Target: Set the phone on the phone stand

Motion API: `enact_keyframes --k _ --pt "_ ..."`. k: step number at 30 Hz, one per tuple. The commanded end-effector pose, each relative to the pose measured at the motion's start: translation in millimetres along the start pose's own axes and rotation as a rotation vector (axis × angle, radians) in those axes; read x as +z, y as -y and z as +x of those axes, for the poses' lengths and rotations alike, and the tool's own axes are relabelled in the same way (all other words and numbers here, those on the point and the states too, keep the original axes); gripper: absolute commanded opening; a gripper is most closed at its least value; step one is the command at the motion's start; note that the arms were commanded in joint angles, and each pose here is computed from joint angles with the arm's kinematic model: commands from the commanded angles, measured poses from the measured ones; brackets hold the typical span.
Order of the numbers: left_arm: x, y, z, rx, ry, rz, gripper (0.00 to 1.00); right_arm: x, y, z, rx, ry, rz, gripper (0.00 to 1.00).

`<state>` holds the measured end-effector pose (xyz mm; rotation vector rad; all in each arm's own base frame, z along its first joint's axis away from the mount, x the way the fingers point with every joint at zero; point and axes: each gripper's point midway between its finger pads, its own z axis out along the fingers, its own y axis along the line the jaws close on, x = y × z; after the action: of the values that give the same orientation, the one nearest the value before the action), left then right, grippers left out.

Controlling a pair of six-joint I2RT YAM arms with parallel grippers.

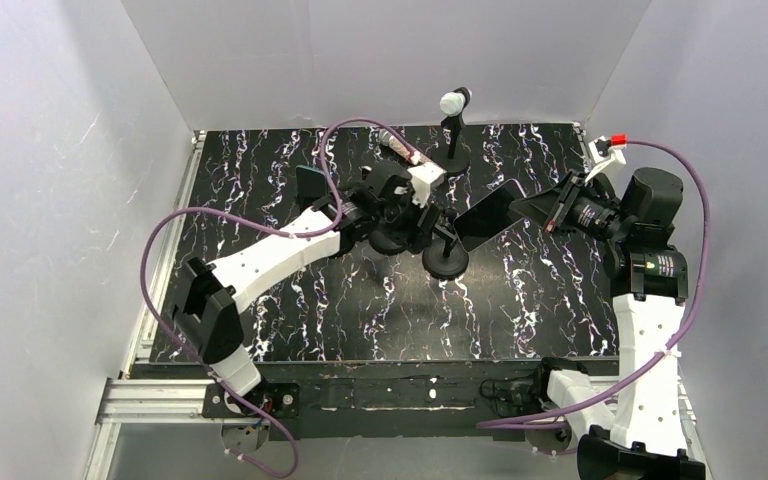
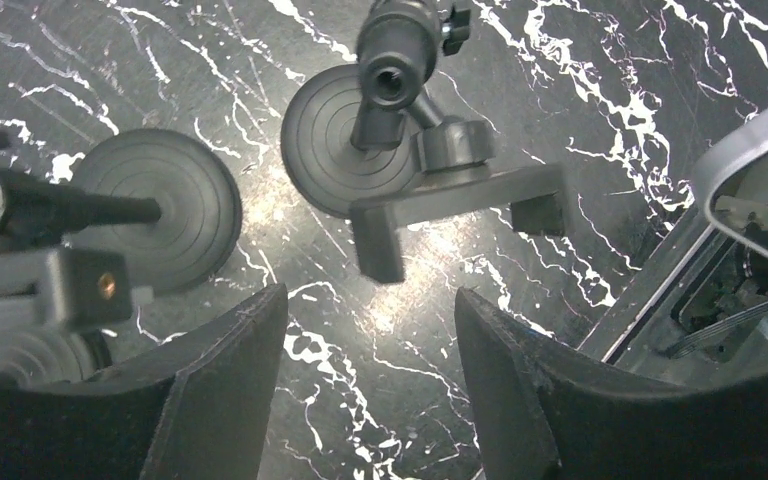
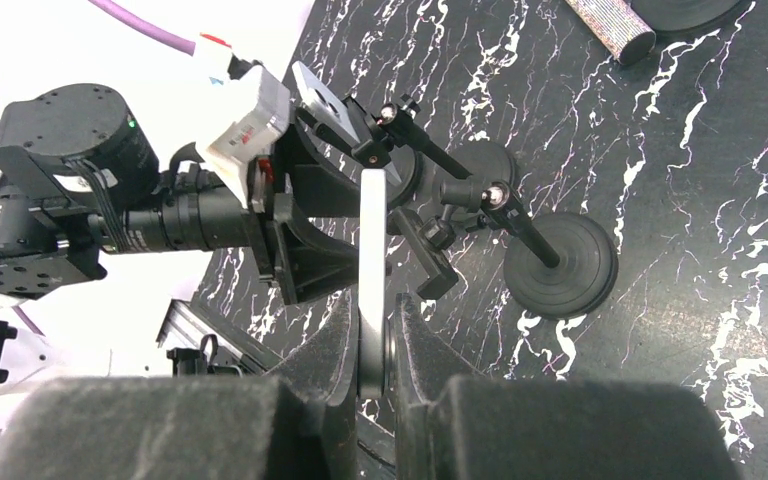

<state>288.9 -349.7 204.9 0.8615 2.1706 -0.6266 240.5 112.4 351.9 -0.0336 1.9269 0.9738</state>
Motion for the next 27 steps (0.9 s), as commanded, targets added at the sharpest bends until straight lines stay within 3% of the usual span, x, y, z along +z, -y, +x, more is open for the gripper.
enact_keyframes --k 1,9,12,17,21,27 --pt "6.4 3.0 -21.0 0.083 0.045 -0.01 0.59 -7.5 -16.8 -21.0 -0.066 0.066 -0.032 0.01" --pt "21.5 -6.2 -25.2 0.096 0.035 -0.061 0.47 -4.8 -19.8 -18.1 -0.057 0.045 -0.068 0.01" --pt "17.8 -9.5 -28.9 0.1 0.048 -0.083 0.48 -3.6 -21.0 -17.4 -0.052 0.037 -0.082 0.01" --pt "6.3 -7.1 -36.0 0.114 0.076 -0.081 0.58 -1.4 -19.4 -16.1 -0.044 0.029 -0.089 0.01" --pt "-0.9 -0.2 -40.5 0.136 0.106 -0.045 0.58 -0.8 -19.6 -15.5 -0.042 0.026 -0.095 0.01" --pt "-7.7 0.5 -44.5 0.144 0.126 -0.045 0.47 0.2 -19.2 -13.6 -0.033 0.02 -0.103 0.01"
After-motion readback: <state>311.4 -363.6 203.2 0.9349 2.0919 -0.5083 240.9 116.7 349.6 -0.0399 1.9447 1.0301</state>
